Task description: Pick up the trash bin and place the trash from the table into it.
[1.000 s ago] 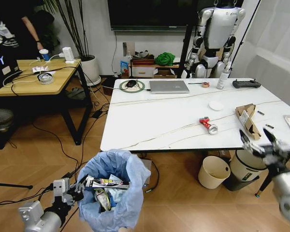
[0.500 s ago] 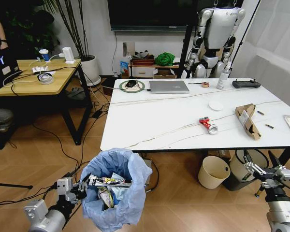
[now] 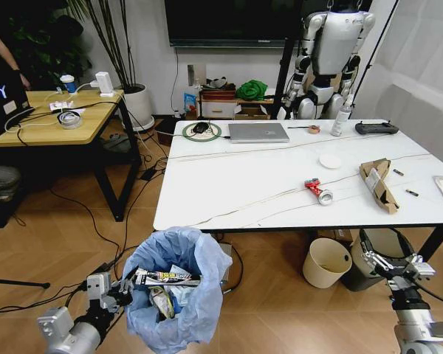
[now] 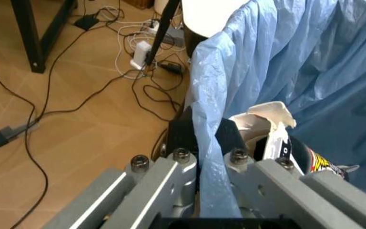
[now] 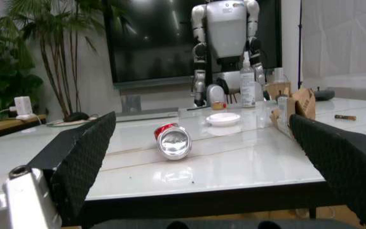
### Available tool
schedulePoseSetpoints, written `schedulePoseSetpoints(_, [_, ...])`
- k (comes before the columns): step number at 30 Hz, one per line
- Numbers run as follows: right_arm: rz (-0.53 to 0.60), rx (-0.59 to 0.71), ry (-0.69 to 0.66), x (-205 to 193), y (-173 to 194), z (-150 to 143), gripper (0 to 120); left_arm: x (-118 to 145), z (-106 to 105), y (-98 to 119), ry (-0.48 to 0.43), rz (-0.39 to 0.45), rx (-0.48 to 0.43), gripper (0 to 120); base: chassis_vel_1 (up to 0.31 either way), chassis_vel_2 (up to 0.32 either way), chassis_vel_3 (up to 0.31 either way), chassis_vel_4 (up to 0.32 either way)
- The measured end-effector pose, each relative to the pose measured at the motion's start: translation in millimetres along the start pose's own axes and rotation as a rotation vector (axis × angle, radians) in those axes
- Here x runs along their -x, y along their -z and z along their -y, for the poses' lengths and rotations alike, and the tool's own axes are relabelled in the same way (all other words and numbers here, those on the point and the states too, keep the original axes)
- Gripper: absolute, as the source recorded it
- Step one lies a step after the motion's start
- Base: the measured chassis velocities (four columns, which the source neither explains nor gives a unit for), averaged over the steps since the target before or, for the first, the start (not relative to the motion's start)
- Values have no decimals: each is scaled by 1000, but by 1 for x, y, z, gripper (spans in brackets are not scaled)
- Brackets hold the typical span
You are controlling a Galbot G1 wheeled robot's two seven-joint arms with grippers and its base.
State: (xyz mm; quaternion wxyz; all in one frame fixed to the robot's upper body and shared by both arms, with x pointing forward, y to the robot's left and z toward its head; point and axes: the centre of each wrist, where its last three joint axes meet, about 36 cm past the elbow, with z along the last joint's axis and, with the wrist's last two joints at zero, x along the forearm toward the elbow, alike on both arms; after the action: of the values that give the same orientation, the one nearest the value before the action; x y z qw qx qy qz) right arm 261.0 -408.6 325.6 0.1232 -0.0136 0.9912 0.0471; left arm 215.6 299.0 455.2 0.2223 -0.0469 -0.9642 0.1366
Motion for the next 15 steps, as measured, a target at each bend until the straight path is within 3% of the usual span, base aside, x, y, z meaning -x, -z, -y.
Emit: schedulePoseSetpoints(15, [10,41,2,-8,-7,10,100,-4,1,-4,5,-12,6,0,0,0,0,0])
